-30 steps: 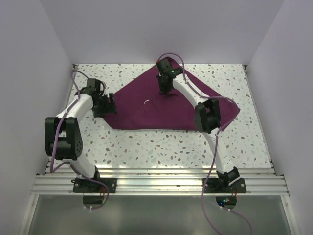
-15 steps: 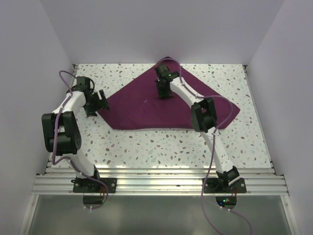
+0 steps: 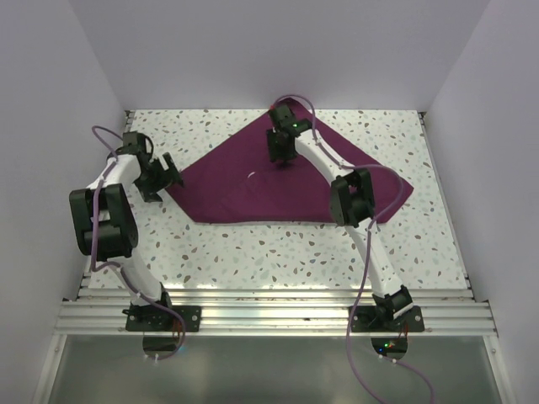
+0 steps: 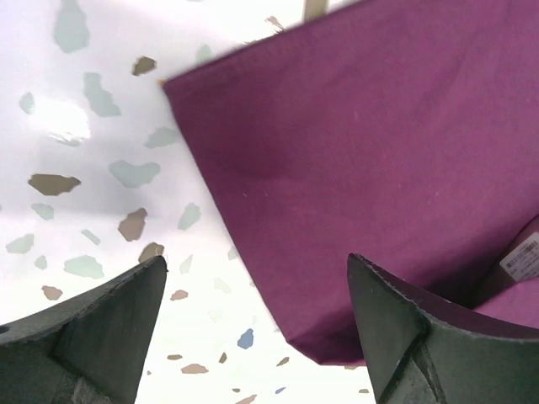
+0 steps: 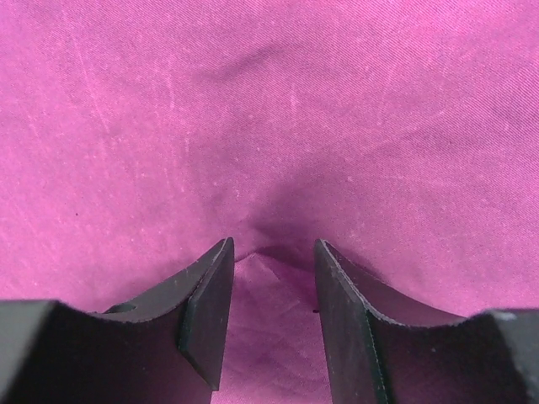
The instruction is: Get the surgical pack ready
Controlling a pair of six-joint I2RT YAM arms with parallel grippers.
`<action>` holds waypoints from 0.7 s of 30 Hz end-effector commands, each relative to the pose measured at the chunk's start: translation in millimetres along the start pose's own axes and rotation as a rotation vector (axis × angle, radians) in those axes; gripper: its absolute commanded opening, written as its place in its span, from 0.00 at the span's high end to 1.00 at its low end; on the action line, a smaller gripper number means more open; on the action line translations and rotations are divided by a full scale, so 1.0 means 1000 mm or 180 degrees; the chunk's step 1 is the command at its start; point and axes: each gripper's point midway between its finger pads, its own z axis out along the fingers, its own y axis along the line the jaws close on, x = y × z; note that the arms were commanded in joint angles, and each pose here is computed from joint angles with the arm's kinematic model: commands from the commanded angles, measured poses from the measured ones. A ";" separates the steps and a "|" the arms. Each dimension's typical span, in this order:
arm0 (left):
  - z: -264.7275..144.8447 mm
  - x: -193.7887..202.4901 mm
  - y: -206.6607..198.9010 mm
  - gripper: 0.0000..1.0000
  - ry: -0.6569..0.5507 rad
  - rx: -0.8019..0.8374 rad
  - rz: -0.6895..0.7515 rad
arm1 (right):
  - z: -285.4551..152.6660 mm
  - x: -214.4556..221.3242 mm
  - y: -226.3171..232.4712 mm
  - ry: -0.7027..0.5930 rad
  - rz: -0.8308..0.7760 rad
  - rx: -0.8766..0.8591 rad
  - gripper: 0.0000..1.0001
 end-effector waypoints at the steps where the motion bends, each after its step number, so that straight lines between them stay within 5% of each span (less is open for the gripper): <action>1: -0.001 -0.019 0.002 0.10 -0.0065 0.0139 -0.0192 | -0.041 -0.043 0.003 -0.0387 0.0091 -0.0063 0.53; 21: 0.019 -0.031 0.003 0.16 0.0020 0.0320 -0.0378 | -0.064 -0.061 -0.014 -0.0503 0.0199 -0.0088 0.60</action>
